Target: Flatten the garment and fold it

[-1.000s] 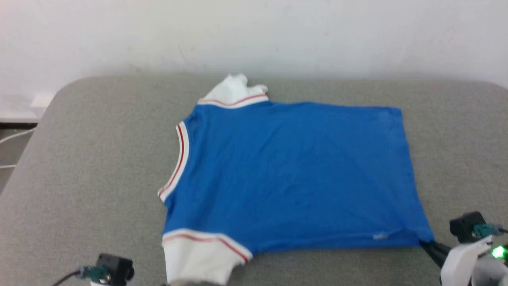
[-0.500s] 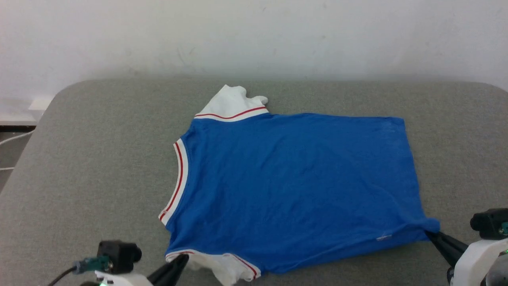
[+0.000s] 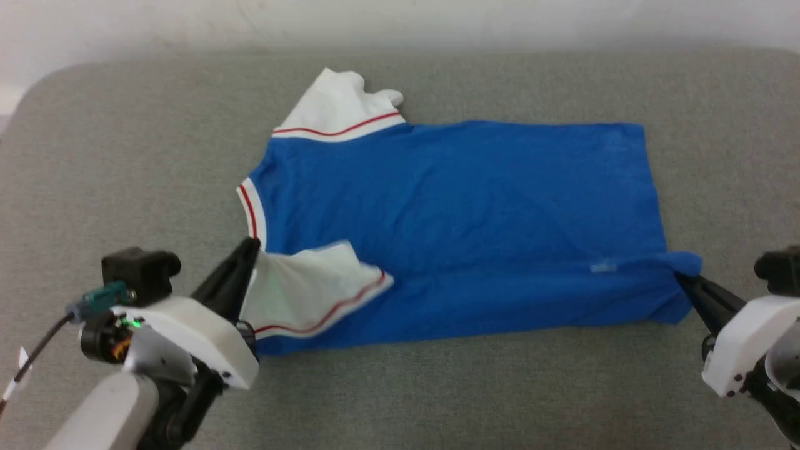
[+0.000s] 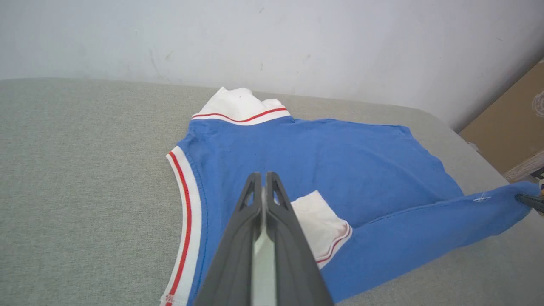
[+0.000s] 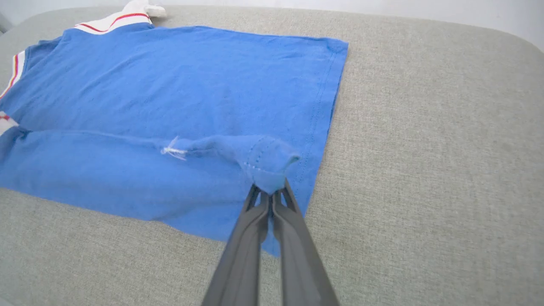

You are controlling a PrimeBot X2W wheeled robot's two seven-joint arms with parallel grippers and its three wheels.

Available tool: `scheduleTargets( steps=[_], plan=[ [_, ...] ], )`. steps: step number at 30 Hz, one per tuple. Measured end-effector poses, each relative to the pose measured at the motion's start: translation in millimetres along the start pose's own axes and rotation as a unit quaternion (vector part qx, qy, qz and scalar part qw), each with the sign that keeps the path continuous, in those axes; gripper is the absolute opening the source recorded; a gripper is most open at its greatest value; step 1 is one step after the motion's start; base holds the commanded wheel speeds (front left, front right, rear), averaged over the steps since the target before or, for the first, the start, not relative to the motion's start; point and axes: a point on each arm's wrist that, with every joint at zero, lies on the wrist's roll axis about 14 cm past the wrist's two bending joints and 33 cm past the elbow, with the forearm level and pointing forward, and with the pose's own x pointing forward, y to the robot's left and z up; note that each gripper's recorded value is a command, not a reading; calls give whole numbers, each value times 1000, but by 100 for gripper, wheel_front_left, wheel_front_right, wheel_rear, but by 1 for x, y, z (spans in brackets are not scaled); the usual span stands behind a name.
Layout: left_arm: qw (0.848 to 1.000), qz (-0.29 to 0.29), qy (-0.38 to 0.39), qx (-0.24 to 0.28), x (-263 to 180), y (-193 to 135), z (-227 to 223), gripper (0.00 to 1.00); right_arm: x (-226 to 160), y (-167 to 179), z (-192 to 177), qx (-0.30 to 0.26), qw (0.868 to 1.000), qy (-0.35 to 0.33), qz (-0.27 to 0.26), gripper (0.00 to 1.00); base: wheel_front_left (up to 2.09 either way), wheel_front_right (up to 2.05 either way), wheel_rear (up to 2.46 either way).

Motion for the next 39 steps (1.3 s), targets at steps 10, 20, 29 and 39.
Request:
scheduleTargets(
  steps=[10, 20, 29, 39],
  plan=[
    [997, 27, 50, 61, 60, 32, -24, 0, 32, -14, -31, -3, 997, 75, -16, 0, 0, 0, 0],
    [990, 50, 107, 73, 83, 46, -72, 100, 50, -20, -57, -7, 993, 117, -22, 100, 0, 0, 0],
    [994, 73, 67, 36, 70, 36, -58, 100, 38, -16, -39, -2, 996, 84, -29, 100, 0, 0, 0],
    [983, 142, 115, 9, 14, 38, -83, 100, 0, 2, -25, 48, 996, 40, -65, 100, 0, 0, 0]
  ],
)
